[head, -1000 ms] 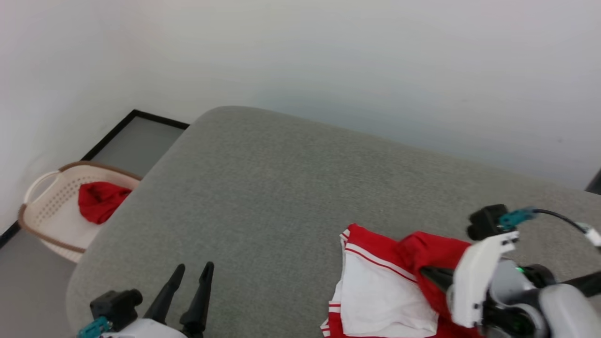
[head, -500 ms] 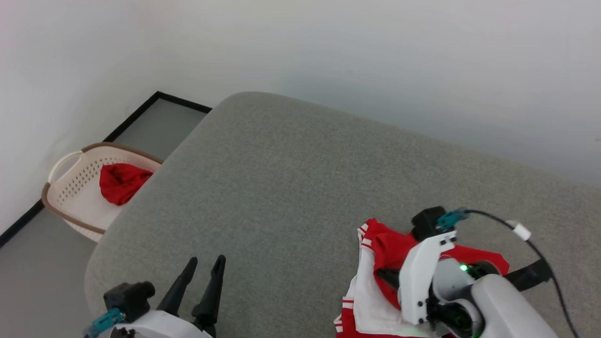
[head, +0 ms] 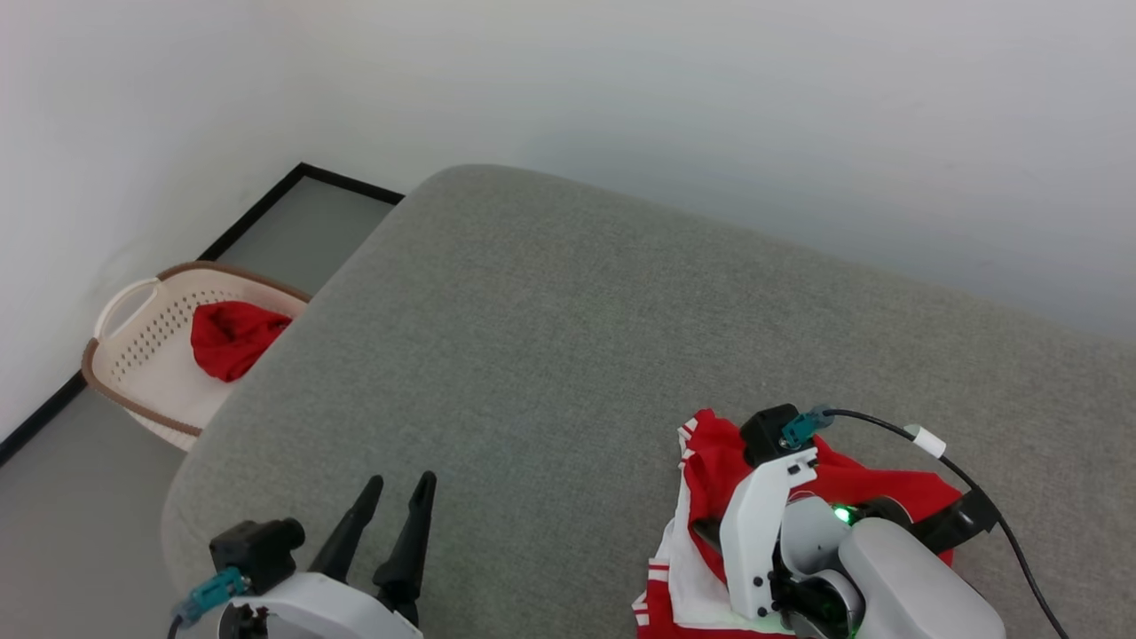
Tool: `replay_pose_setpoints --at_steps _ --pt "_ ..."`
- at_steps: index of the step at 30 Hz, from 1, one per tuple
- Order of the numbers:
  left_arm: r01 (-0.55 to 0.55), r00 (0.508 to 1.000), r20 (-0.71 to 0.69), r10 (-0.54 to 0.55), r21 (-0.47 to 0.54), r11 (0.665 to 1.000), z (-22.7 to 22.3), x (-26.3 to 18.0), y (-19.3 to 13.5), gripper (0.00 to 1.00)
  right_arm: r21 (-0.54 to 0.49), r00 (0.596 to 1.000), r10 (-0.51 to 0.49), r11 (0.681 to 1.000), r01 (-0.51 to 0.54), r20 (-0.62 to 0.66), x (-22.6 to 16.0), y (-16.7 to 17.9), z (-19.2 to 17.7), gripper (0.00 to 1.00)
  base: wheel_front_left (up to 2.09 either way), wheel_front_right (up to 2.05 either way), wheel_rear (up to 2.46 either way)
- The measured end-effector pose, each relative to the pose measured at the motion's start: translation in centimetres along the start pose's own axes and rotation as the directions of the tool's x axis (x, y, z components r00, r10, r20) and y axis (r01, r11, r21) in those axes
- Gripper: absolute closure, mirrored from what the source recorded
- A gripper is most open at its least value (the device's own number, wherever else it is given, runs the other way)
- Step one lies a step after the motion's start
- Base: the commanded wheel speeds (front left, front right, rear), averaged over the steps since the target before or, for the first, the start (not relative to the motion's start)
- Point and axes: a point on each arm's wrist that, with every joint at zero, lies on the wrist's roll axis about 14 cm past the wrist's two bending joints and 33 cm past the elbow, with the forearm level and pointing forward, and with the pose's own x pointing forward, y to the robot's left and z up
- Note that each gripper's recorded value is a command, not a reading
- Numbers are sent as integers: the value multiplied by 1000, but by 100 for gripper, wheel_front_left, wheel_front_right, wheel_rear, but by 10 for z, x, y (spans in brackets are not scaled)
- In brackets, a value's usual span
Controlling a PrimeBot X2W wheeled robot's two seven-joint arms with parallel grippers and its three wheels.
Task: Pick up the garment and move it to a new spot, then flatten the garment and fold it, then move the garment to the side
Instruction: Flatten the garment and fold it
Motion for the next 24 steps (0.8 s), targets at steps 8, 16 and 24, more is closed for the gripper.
replay_pose_setpoints --at_steps 8,16,24 --pt "12 1000 0 -12 2 1000 1 2 -1 0 -39 999 -31 999 31 12 1 -3 6 0 0 0 0" --pt "25 1000 8 -25 15 1000 5 4 0 0 -177 993 28 984 -8 111 -9 23 36 0 0 0 0" --pt "53 998 21 -53 32 998 8 8 -6 0 -362 914 94 930 61 395 -57 15 78 0 0 0 0"
